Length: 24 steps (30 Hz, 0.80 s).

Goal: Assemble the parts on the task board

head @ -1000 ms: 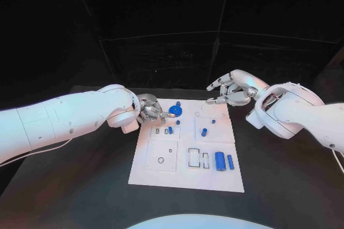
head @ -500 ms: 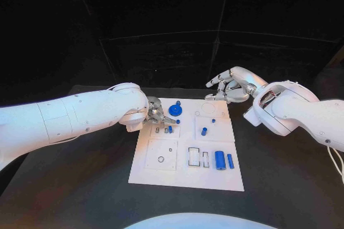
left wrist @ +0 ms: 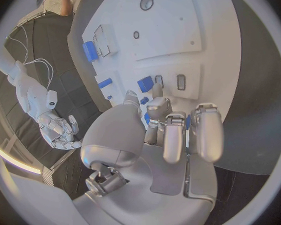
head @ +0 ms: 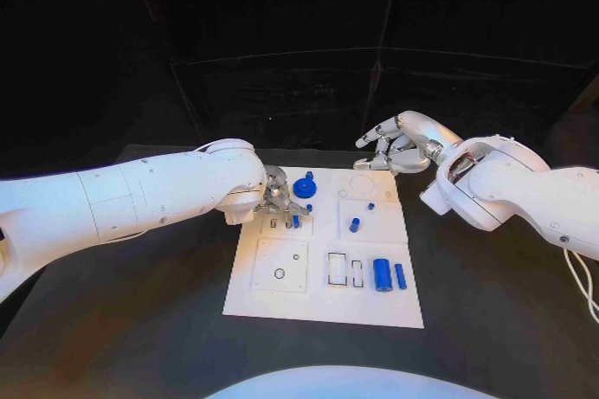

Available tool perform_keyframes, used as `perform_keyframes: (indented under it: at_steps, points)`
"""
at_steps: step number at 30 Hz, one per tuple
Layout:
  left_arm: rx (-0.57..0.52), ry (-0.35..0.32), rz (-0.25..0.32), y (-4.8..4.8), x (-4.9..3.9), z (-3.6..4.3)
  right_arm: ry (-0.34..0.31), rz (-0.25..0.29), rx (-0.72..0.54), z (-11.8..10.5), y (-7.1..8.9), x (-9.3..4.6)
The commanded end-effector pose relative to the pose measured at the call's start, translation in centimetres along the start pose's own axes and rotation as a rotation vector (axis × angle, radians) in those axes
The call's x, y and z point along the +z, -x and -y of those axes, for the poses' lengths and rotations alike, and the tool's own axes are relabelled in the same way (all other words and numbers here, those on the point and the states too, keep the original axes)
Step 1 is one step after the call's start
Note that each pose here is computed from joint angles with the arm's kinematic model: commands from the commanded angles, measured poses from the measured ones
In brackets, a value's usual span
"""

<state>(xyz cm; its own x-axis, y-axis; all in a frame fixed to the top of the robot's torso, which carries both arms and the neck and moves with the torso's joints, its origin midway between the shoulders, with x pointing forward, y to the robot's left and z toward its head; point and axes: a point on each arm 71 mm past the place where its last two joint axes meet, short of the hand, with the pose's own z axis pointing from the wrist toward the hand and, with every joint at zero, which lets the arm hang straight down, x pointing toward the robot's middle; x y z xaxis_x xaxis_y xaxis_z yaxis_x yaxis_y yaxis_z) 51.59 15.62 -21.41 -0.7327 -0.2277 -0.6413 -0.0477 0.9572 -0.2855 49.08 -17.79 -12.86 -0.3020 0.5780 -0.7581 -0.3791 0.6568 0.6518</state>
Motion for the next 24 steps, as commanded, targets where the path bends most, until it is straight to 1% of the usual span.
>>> perform_keyframes:
  at_steps: [1, 7, 24]
  points:
    - [0.026, 0.005, -0.014, -0.03, -0.03, 0.22, -0.004, 0.005, 0.004, -0.06, 0.11, 0.11]
    - [0.034, 0.000, -0.020, -0.12, 0.00, 0.61, -0.006, -0.001, 0.004, -0.10, -0.03, 0.29]
    - [0.057, 0.005, -0.044, -0.32, 0.17, 1.19, -0.009, -0.012, 0.003, -0.15, -0.21, 0.50]
